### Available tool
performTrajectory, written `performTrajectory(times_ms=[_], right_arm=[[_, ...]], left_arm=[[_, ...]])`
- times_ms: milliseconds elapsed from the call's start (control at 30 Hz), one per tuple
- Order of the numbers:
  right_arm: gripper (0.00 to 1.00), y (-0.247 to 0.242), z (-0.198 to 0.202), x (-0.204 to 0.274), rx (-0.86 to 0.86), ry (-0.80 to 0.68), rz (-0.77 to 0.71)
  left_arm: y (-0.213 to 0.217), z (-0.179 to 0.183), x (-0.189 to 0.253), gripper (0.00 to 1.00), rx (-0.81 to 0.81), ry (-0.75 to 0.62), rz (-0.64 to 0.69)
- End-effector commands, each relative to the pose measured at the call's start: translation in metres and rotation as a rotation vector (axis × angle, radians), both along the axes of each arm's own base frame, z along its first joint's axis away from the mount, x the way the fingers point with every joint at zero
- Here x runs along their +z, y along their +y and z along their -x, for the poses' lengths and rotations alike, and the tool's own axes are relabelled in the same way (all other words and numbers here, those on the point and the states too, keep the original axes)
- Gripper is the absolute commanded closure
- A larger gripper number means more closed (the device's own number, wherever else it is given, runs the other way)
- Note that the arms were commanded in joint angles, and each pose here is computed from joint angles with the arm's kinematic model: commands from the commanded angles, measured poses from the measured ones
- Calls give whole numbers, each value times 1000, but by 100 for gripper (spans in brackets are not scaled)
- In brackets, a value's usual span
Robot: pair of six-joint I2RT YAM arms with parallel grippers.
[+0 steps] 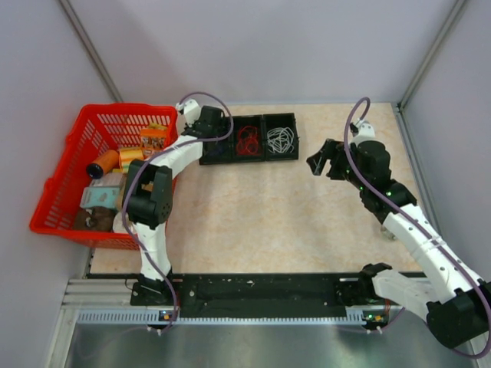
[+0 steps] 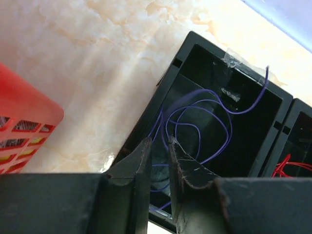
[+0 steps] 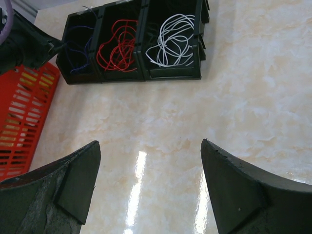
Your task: Untangle the cables
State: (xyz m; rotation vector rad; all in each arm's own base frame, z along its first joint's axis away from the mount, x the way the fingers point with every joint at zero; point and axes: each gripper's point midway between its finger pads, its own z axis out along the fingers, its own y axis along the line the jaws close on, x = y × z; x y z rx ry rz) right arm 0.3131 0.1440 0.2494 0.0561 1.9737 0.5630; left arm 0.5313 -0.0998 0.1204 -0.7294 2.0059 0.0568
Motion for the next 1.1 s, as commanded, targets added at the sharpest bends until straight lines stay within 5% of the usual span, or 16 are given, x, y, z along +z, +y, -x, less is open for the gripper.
performTrajectory(times_ms=[0,233,433,700,1067], right_arm=[[18,0,-2,13,-2,-44,-26],[18,1,-2,13,4,-43,-29],[18,1,-1,11,11,-42,-23],[17,-11,13,1,12,-20,58],[14,-40,65,14,-43,-104,41]], left_arm=[[-3,0,14,71,-31,-18,-135],[-15,1,50,53,-95,-85,-185],[-44,23,130,46,-223,-221,-209],[-84,117,246,41,-635,-506,-94],[-81,283,286,38,-1006,-782,102]])
